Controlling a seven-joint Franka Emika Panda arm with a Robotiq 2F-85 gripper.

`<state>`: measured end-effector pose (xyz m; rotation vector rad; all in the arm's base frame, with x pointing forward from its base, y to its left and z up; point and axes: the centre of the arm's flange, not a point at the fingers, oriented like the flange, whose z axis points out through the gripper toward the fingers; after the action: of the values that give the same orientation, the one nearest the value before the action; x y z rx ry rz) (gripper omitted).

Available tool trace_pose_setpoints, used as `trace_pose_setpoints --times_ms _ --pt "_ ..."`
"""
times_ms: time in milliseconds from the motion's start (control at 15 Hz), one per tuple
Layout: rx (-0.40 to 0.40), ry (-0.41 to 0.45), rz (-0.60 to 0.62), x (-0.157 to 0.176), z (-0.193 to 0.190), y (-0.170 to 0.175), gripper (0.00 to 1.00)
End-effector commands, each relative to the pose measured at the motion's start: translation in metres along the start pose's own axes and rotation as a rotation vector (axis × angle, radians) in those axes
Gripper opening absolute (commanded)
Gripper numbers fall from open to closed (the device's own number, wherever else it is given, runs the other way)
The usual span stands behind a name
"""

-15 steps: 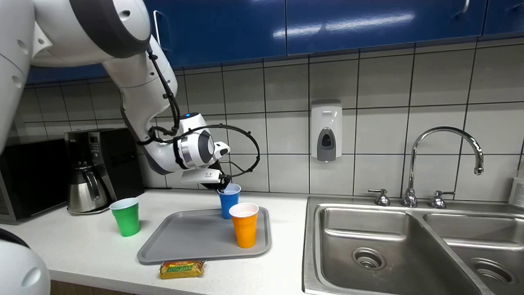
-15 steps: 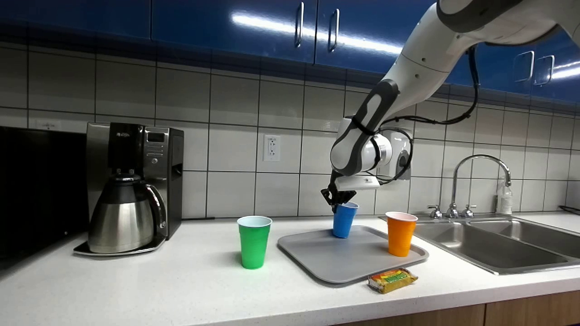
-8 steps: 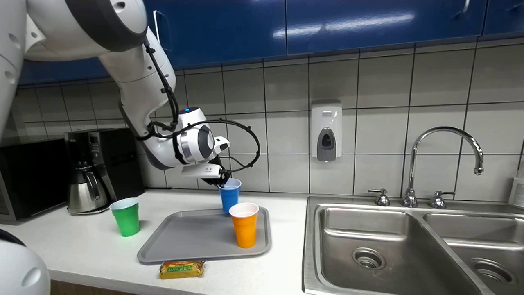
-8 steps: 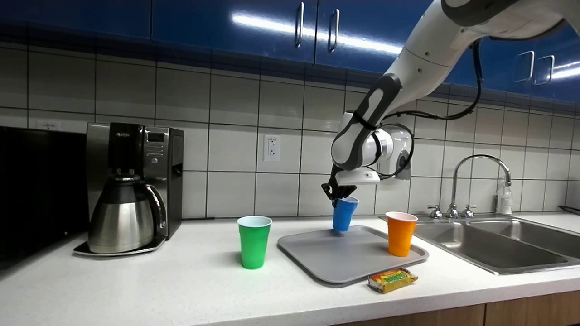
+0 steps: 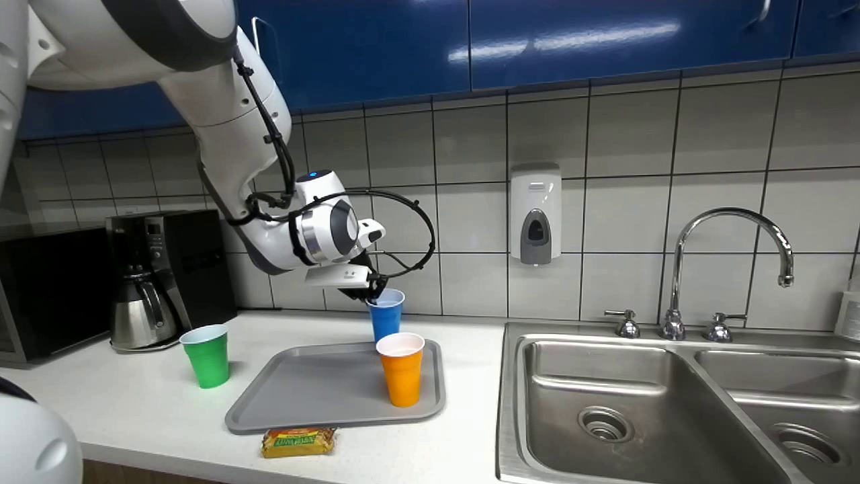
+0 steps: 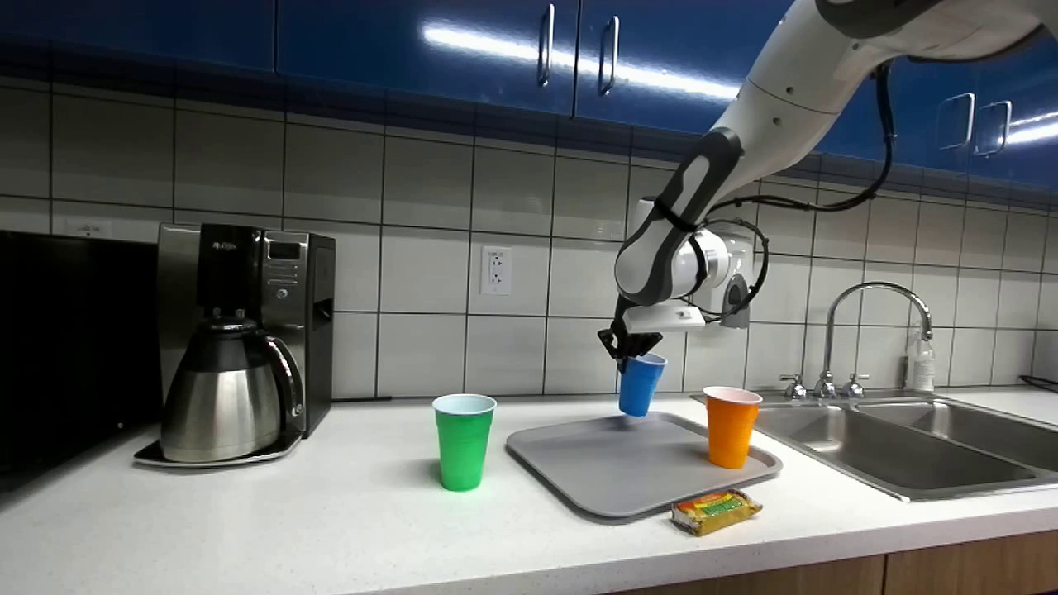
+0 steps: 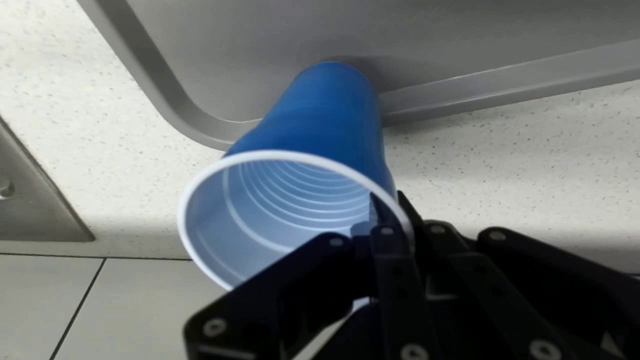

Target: Remove the cups from the tray

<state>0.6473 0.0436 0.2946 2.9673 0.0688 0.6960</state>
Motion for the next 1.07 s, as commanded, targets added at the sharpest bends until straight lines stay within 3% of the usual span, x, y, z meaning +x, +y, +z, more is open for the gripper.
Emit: trace_pose_setpoints --times_ms 0,1000 --pt "-0.018 0.012 -0.012 -0.008 -0.015 0.016 0.01" --pt "-0.12 -0.009 0.011 -0.017 0.001 0.077 0.01"
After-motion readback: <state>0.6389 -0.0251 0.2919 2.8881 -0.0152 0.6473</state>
